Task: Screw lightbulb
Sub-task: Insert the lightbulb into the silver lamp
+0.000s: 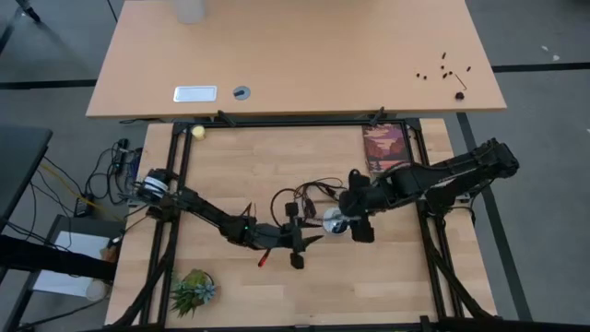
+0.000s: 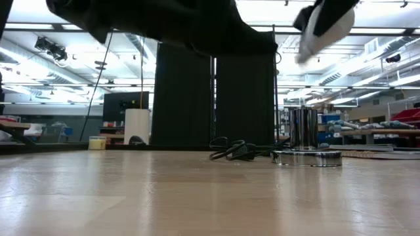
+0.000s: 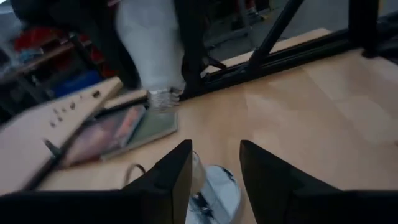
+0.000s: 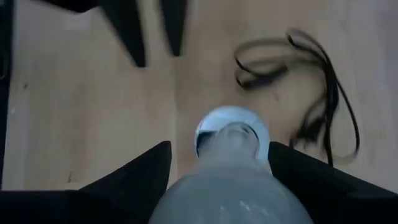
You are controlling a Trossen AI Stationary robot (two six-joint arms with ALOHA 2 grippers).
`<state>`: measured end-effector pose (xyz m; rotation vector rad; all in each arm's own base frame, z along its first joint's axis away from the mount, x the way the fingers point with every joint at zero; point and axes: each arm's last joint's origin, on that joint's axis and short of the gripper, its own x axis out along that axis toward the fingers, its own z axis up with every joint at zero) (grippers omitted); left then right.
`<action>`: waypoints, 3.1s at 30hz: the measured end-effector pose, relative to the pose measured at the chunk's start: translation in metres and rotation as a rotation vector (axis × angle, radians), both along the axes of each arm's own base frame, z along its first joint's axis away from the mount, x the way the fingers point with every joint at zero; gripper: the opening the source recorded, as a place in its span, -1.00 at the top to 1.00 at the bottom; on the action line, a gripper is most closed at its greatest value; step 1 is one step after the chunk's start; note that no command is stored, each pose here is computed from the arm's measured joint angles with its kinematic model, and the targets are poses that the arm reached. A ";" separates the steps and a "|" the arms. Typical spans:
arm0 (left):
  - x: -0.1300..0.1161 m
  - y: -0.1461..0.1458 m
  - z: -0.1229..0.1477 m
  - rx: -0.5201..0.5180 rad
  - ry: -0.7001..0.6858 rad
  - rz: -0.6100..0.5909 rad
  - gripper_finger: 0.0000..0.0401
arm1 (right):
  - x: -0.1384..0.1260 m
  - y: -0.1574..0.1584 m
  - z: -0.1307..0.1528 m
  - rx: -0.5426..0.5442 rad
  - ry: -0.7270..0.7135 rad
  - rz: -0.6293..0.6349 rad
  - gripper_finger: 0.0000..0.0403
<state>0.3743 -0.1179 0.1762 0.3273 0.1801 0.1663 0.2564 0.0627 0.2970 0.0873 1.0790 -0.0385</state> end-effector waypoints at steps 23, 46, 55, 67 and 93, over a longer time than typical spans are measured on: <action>0.021 0.021 -0.054 -0.265 0.056 0.129 0.29 | 0.030 -0.030 -0.035 0.007 -0.033 -0.079 -0.30; 0.026 0.023 -0.079 -0.363 0.025 0.147 0.25 | 0.030 -0.026 -0.073 0.050 -0.128 -0.100 -0.38; 0.026 0.023 -0.079 -0.365 0.025 0.143 0.25 | 0.024 -0.022 -0.092 0.080 -0.126 -0.138 -0.43; 0.026 0.023 -0.078 -0.363 0.020 0.141 0.25 | 0.016 -0.023 -0.080 0.075 -0.147 -0.134 -0.43; 0.033 0.022 -0.055 -0.220 -0.137 0.094 0.26 | -0.005 -0.019 -0.061 0.091 -0.152 -0.171 -0.62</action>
